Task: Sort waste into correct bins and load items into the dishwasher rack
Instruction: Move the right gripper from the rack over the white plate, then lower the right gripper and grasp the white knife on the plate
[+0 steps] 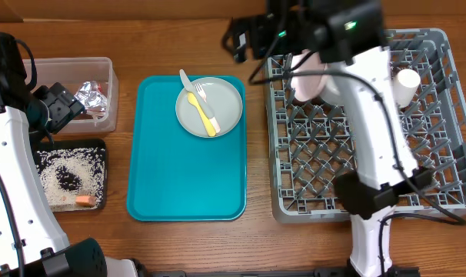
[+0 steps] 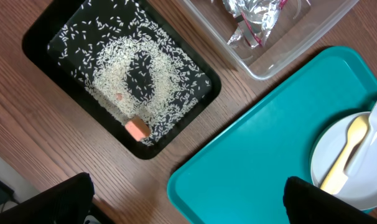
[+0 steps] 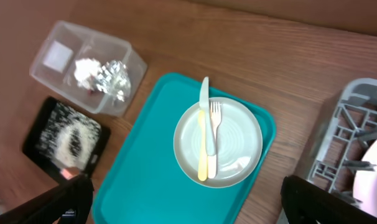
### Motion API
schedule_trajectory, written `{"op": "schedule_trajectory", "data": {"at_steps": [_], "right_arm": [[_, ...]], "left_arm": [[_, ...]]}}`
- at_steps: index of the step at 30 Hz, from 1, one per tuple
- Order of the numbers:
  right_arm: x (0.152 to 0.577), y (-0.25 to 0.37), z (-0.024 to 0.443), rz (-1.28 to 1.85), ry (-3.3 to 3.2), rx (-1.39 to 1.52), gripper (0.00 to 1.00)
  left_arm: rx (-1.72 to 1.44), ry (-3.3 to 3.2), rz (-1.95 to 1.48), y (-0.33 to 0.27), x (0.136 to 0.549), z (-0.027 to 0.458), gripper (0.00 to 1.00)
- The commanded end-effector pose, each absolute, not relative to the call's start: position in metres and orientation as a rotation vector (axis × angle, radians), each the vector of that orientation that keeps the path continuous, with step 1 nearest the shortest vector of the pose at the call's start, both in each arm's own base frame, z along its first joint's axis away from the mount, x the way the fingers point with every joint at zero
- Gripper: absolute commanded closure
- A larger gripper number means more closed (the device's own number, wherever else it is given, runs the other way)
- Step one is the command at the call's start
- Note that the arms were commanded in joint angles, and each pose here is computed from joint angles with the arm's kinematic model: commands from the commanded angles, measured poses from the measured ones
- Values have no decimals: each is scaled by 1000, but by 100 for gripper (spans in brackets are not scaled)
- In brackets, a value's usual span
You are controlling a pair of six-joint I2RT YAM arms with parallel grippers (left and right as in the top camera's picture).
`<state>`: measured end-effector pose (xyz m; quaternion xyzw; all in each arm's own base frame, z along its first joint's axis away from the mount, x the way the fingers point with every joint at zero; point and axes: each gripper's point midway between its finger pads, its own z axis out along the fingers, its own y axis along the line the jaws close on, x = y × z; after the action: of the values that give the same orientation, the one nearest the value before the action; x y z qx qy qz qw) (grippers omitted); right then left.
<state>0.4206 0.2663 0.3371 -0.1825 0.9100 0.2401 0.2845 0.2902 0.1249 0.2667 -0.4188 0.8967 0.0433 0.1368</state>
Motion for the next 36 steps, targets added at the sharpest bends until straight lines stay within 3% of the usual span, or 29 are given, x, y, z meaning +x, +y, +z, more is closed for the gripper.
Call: {"op": "schedule_trajectory", "data": {"at_steps": [1, 8, 19, 30, 36], "right_arm": [[428, 280, 310, 464, 2461, -519, 0], [444, 318, 292, 496, 2422, -531, 0], [463, 363, 178, 558, 2582, -612, 0], [457, 384, 97, 502, 2695, -674, 17], [457, 382, 63, 466, 2746, -675, 18]], "left_arm": [[-1193, 2604, 159, 128, 288, 266, 0], [-1193, 2604, 159, 128, 288, 266, 0], [-1193, 2604, 159, 128, 288, 266, 0], [-1193, 2604, 159, 128, 288, 266, 0], [-1193, 2603, 159, 128, 288, 266, 0]]}}
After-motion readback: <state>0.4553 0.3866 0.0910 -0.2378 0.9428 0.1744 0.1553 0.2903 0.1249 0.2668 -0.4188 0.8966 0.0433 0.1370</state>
